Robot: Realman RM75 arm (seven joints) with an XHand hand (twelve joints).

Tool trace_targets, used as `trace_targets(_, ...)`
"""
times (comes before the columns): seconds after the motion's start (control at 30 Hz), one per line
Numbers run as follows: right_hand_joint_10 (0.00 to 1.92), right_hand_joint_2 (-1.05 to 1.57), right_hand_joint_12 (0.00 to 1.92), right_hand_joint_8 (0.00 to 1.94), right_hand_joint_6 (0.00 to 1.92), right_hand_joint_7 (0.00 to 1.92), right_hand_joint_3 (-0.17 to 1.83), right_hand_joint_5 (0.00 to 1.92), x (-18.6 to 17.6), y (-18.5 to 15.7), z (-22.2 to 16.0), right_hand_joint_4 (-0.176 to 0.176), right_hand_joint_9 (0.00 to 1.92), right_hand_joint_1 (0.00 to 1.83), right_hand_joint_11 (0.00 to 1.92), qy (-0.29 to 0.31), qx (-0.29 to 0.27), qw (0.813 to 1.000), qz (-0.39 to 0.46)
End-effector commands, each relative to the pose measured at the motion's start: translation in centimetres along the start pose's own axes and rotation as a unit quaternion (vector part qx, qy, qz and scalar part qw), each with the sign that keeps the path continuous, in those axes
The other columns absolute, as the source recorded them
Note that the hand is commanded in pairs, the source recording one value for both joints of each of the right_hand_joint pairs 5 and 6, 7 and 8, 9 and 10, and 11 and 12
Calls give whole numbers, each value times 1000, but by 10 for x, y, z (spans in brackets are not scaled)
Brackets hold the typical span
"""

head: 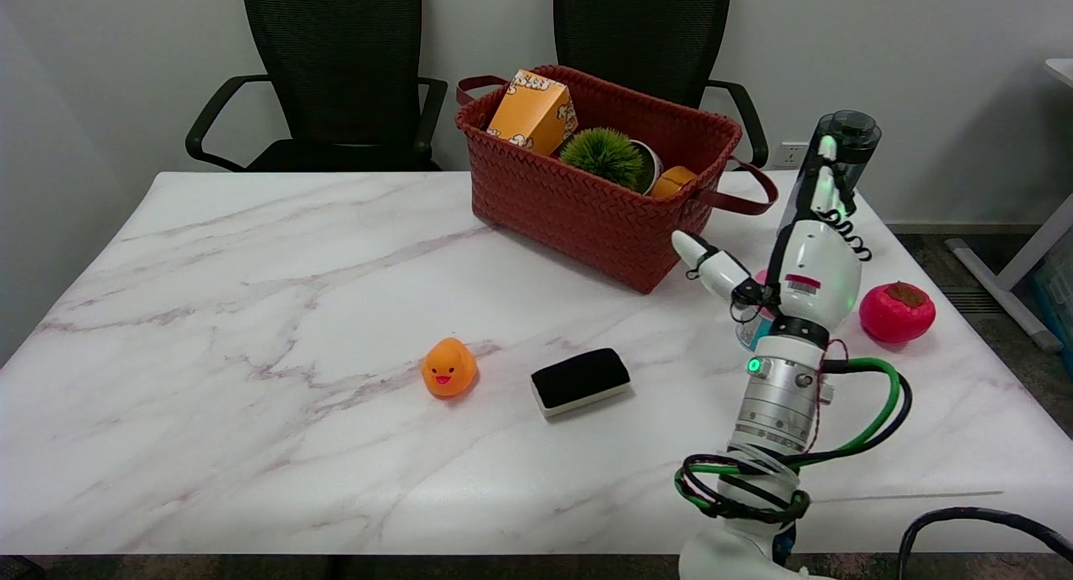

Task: Pick up the pink gum jar.

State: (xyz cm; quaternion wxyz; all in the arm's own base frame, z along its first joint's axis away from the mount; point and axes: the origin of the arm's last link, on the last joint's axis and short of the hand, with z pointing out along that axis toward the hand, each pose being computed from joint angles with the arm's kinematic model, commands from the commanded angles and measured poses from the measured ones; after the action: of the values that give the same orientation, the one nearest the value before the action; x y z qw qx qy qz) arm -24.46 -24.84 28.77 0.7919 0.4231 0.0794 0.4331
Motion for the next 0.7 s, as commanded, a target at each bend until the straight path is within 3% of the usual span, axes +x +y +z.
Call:
trace_targets(0.03, 212, 678, 329, 98, 0, 98, -175, 0, 7, 35, 7, 0, 212, 890, 329, 24, -83, 995, 51)
trace_targets(0.27, 181, 711, 305, 52, 0, 52, -175, 0, 10, 44, 7, 0, 181, 846, 305, 40, -101, 992, 59)
trace_targets(0.7, 185, 835, 333, 1, 0, 1, -175, 0, -1, 67, 0, 0, 185, 791, 333, 40, -119, 978, 168)
